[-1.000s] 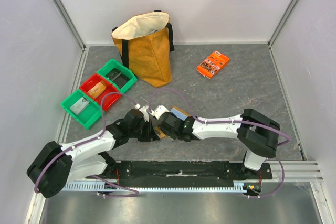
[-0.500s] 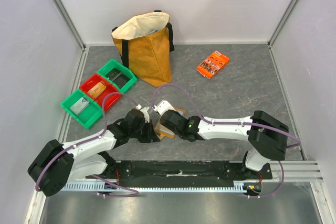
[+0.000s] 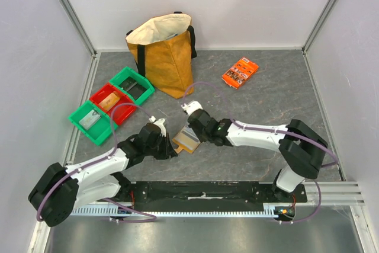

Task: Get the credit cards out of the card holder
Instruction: Remove the credit card from the card holder.

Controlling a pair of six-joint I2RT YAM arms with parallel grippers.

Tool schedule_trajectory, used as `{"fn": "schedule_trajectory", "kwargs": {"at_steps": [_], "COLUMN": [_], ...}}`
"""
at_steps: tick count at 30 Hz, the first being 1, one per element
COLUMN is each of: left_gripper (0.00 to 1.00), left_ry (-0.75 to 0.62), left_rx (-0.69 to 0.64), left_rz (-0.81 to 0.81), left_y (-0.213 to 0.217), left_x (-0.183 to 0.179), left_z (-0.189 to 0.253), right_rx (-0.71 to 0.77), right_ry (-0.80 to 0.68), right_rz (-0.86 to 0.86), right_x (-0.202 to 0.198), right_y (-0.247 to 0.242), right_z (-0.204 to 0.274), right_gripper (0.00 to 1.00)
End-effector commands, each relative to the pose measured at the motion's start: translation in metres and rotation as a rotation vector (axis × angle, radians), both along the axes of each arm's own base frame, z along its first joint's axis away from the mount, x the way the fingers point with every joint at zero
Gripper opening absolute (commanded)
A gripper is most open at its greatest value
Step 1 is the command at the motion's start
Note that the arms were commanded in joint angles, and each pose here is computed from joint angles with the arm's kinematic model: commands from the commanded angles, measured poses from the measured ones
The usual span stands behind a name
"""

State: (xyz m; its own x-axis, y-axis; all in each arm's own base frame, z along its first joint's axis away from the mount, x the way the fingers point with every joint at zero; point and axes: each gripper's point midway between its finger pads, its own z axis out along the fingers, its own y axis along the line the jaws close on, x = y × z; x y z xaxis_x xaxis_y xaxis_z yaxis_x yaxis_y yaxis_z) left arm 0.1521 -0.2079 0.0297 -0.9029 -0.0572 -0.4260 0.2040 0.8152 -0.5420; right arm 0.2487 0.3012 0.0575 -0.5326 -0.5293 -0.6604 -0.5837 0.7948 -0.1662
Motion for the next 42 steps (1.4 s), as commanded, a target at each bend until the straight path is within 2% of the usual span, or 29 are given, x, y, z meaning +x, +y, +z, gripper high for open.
{"fn": "schedule_trajectory", "kwargs": {"at_steps": [1, 5, 8, 12, 15, 20, 25, 27, 32, 42], "left_gripper": [0.07, 0.15, 0.27, 0.44, 0.49, 0.59, 0.66, 0.69, 0.64, 0.60], "left_ry": [-0.053, -0.101, -0.129, -0.193, -0.238, -0.255, -0.219, -0.191, -0.135, -0.048], "left_rx": [0.068, 0.083, 0.082, 0.084, 0.056, -0.097, -0.268, -0.294, -0.320, -0.263], "left_rz": [0.111, 0.144, 0.137, 0.149, 0.152, 0.108, 0.079, 0.087, 0.116, 0.155], "left_y": [0.017, 0.019, 0.016, 0.014, 0.010, -0.017, -0.054, -0.063, -0.078, -0.088], "left_x": [0.015, 0.029, 0.037, 0.051, 0.058, 0.059, 0.068, 0.073, 0.086, 0.100], "left_z": [0.000, 0.008, 0.020, 0.044, 0.066, 0.099, 0.111, 0.105, 0.086, 0.046], "right_rx": [0.155, 0.234, 0.240, 0.200, 0.160, 0.227, 0.289, 0.316, 0.382, 0.409], "right_ry": [0.206, 0.292, 0.278, 0.191, 0.137, 0.080, 0.087, 0.098, 0.145, 0.270], "right_rz": [-0.106, -0.167, -0.258, -0.352, -0.349, -0.224, -0.155, -0.144, -0.102, -0.147], "right_x": [-0.018, -0.034, -0.028, -0.009, 0.001, 0.009, 0.020, 0.025, 0.032, 0.027], "right_y": [-0.015, -0.017, -0.031, -0.056, -0.063, -0.045, -0.029, -0.025, -0.018, -0.032], "right_z": [-0.009, -0.010, -0.013, -0.009, -0.001, 0.026, 0.034, 0.031, 0.022, -0.025], "right_gripper": [0.06, 0.17, 0.33, 0.41, 0.43, 0.43, 0.33, 0.31, 0.29, 0.25]}}
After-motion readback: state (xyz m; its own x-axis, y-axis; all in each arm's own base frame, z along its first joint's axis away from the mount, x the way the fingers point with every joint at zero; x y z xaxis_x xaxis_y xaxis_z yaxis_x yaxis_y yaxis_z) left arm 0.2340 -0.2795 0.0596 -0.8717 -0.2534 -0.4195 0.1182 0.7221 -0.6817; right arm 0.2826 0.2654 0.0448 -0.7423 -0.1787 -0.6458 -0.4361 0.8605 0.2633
